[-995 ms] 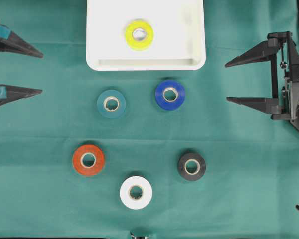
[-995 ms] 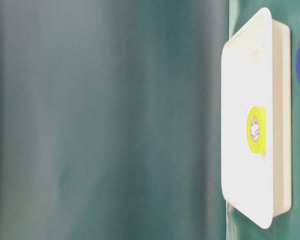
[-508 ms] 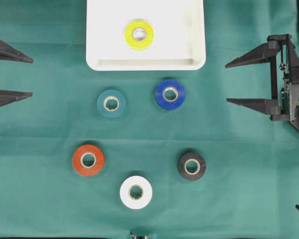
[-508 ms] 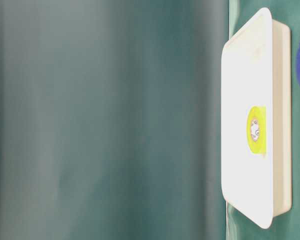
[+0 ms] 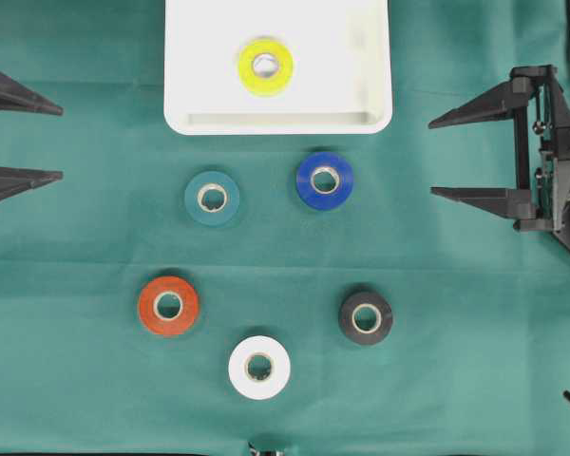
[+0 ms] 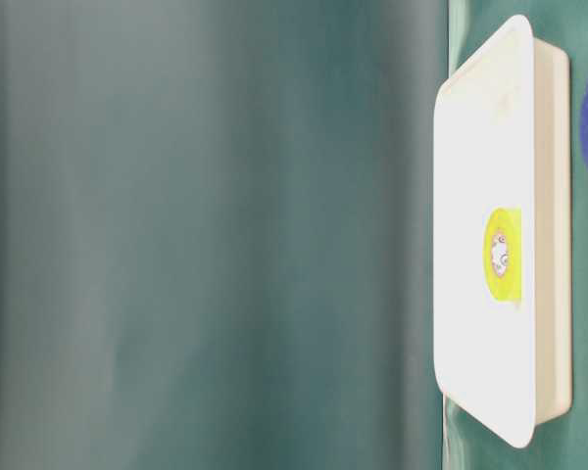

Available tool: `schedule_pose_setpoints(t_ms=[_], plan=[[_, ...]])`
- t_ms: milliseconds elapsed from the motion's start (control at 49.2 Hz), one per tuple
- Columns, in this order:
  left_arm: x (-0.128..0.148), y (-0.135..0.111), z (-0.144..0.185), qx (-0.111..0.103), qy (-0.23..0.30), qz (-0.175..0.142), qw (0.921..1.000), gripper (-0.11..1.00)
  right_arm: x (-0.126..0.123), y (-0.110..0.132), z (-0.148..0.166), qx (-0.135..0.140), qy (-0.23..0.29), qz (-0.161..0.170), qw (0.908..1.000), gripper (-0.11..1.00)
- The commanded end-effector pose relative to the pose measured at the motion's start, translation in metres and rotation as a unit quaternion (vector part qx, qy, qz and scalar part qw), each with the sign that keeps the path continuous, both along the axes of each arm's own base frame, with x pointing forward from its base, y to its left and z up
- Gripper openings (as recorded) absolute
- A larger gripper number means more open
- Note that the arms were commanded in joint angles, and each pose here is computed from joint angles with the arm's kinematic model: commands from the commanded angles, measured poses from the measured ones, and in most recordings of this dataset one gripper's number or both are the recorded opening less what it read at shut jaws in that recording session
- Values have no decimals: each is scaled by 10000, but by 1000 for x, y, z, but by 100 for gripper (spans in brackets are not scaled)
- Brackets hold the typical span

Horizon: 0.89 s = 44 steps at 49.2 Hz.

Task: Pick up the tape from a random location and place it into the white case.
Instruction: 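Move the right gripper over the blue tape roll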

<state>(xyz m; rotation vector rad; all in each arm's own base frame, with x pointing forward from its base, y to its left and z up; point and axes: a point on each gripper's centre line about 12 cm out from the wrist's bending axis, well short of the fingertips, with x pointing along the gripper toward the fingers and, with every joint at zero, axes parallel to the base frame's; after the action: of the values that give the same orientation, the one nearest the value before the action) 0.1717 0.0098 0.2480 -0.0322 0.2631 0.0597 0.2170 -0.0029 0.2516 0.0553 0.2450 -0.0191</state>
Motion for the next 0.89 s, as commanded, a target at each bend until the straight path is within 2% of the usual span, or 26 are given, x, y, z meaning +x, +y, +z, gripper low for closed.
schedule_pose_setpoints(t_ms=[0,244,650,873], plan=[[2,1,5,-17,-86,35,10000,98,4,1,5,36,-115,15,9999,91],[2,2,5,-17,-86,58,9999,98,19,1,9,125,-300,6,9995,91],[3,3,3,-20,-40,81,10000,98,77,1,15,55,-161,31,9998,91],[2,6,2,-24,14,165,9999,98,92,1,14,28,-100,42,9999,91]])
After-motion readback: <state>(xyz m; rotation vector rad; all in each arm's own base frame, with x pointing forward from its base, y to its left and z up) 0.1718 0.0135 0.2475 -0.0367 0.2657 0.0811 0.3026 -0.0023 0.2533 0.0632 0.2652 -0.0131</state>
